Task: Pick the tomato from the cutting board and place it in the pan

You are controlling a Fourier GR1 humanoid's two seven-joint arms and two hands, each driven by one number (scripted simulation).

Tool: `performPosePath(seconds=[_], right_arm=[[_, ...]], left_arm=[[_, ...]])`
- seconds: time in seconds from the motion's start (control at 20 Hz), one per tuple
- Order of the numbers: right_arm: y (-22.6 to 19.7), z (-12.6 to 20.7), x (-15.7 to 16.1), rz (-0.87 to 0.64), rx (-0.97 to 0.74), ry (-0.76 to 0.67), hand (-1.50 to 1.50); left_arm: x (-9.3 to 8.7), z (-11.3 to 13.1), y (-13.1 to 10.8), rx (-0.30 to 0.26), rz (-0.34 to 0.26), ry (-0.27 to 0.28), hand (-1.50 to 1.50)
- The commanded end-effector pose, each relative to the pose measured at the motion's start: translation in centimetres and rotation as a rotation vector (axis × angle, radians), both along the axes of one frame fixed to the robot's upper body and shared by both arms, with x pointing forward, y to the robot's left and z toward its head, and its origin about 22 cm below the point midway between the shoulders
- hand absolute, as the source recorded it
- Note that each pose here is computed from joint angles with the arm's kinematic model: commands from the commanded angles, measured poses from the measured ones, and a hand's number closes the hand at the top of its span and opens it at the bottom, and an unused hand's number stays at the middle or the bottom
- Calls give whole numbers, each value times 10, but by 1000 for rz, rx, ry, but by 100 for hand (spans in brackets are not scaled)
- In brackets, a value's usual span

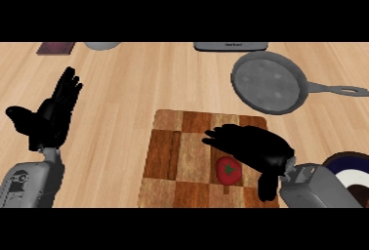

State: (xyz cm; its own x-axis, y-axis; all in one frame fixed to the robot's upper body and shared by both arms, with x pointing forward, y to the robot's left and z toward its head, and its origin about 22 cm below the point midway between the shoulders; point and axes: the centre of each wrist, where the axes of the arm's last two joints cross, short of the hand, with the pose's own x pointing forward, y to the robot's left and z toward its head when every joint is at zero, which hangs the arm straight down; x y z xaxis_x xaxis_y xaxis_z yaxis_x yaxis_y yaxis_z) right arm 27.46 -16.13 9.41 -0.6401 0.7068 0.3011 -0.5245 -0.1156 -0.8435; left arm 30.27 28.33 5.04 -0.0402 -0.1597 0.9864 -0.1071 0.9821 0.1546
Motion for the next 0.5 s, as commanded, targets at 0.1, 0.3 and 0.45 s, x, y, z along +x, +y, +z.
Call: performPosePath(seconds=[0.1,0.3,0.45], right_arm=[[4,-11,13,-17,-64,-3,-150],[23,-24,20,1,-81,18,-150],[30,-37,14,12,-95,22,-150]], left_arm=[[-5,0,-26,1,-12,14,0],[-17,-12,-13,2,-19,7,0],[-4,-4,-8,5,-4,-7,0]])
